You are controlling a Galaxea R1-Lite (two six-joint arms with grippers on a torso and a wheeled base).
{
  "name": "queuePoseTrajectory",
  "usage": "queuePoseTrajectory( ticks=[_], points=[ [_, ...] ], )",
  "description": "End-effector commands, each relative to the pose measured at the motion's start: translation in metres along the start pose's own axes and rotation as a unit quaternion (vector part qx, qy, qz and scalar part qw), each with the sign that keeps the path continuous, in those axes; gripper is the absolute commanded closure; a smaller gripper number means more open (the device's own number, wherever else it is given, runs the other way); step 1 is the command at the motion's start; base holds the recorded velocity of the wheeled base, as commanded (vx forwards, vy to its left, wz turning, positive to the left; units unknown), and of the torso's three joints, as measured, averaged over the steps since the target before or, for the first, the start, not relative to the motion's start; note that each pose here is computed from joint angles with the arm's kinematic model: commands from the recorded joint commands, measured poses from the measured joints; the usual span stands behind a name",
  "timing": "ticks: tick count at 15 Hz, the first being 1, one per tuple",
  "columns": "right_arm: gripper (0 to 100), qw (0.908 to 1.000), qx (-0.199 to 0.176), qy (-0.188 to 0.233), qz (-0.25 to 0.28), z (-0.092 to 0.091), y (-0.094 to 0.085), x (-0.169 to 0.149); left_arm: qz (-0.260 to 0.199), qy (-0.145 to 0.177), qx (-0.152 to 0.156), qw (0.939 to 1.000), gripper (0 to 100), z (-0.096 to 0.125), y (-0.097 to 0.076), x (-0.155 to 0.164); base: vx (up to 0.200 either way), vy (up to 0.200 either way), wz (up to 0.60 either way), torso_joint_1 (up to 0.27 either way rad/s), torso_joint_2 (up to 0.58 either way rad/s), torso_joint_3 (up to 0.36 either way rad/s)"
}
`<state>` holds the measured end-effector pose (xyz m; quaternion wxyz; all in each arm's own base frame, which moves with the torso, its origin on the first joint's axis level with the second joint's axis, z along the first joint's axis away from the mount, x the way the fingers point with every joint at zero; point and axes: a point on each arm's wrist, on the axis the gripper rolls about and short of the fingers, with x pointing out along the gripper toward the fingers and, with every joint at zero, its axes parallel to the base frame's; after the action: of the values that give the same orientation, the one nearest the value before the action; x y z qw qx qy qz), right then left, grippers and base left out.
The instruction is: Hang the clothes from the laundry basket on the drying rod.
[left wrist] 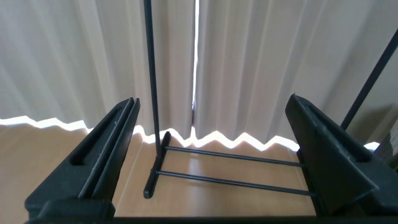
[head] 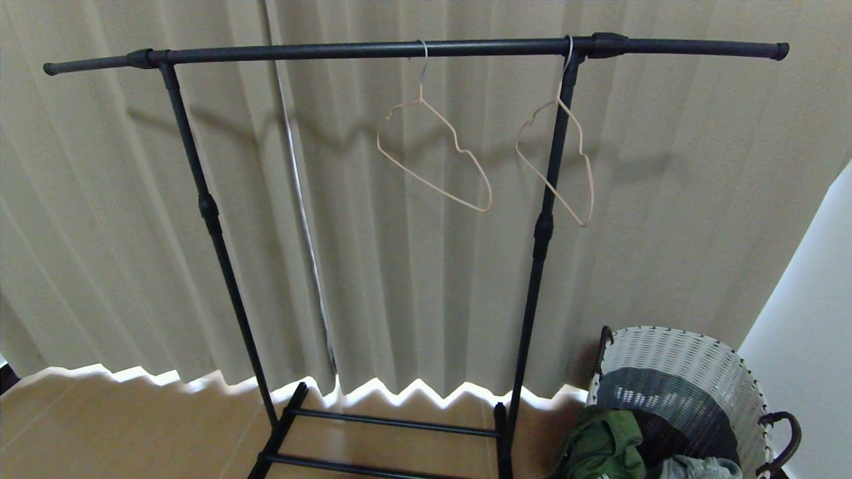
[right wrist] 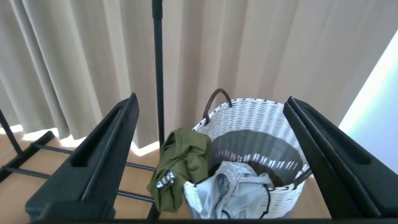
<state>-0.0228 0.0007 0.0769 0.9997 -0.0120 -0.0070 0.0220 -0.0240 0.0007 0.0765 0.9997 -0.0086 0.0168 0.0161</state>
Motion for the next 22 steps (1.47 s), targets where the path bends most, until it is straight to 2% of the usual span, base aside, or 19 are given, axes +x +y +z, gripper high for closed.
queuePoseTrajectory(
  ticks=[1, 4, 6, 8, 9, 10, 11, 12, 13, 19, 22],
  points=[
    [0, 1.0000, -0.006, 0.000, 0.001, 0.000, 0.000, 0.000, 0.000, 0.001, 0.000, 1.0000, 0, 0.000, 0.000, 0.000, 0.000, 0.000, 0.00, 0.000, 0.00, 0.000],
    [0, 0.9998, -0.019, -0.001, -0.002, 0.000, 0.000, 0.000, 0.000, 0.001, 0.000, 1.0000, 0, 0.000, 0.000, 0.000, 0.000, 0.000, 0.00, 0.000, 0.00, 0.000],
    [0, 0.9991, -0.042, 0.006, 0.003, 0.016, -0.001, -0.002, 0.000, 0.001, 0.000, 1.0000, 0, 0.000, 0.000, 0.000, 0.000, 0.000, 0.00, 0.000, 0.00, 0.000],
    [0, 0.9982, -0.042, 0.038, 0.021, 0.037, -0.002, 0.001, 0.000, 0.001, 0.000, 1.0000, 0, 0.000, 0.000, 0.000, 0.000, 0.000, 0.00, 0.000, 0.00, 0.000],
    [0, 0.9951, -0.044, 0.083, 0.030, 0.057, -0.003, 0.014, 0.000, 0.001, 0.000, 1.0000, 0, 0.000, 0.000, 0.000, 0.000, 0.000, 0.00, 0.000, 0.00, 0.000],
    [0, 0.9919, -0.045, 0.115, 0.027, 0.063, -0.003, 0.025, 0.001, 0.000, 0.000, 1.0000, 0, 0.000, 0.000, 0.000, 0.000, 0.000, 0.00, 0.000, 0.00, 0.000],
    [0, 0.9916, -0.046, 0.118, 0.027, 0.063, -0.003, 0.026, 0.001, 0.000, 0.000, 1.0000, 0, 0.000, 0.000, 0.000, 0.000, 0.000, 0.00, 0.000, 0.00, 0.000],
    [0, 0.9839, -0.083, 0.158, 0.010, 0.064, -0.004, 0.039, 0.001, 0.001, 0.000, 1.0000, 0, 0.000, 0.000, 0.000, 0.000, 0.000, 0.00, 0.000, 0.00, 0.000],
    [0, 0.9809, -0.102, 0.165, 0.004, 0.063, -0.004, 0.041, 0.001, 0.001, 0.000, 1.0000, 0, 0.000, 0.000, 0.000, 0.000, 0.000, 0.00, 0.000, 0.00, 0.000],
    [0, 0.9791, -0.111, 0.171, -0.001, 0.057, -0.004, 0.039, 0.001, 0.000, 0.000, 1.0000, 0, 0.000, 0.000, 0.000, 0.000, 0.000, 0.00, -0.003, 0.01, 0.006],
    [0, 0.9794, -0.111, 0.169, -0.003, 0.056, -0.004, 0.038, 0.001, 0.000, 0.000, 1.0000, 0, 0.000, 0.000, 0.000, 0.000, 0.000, 0.00, -0.097, 0.32, 0.206]
  ],
)
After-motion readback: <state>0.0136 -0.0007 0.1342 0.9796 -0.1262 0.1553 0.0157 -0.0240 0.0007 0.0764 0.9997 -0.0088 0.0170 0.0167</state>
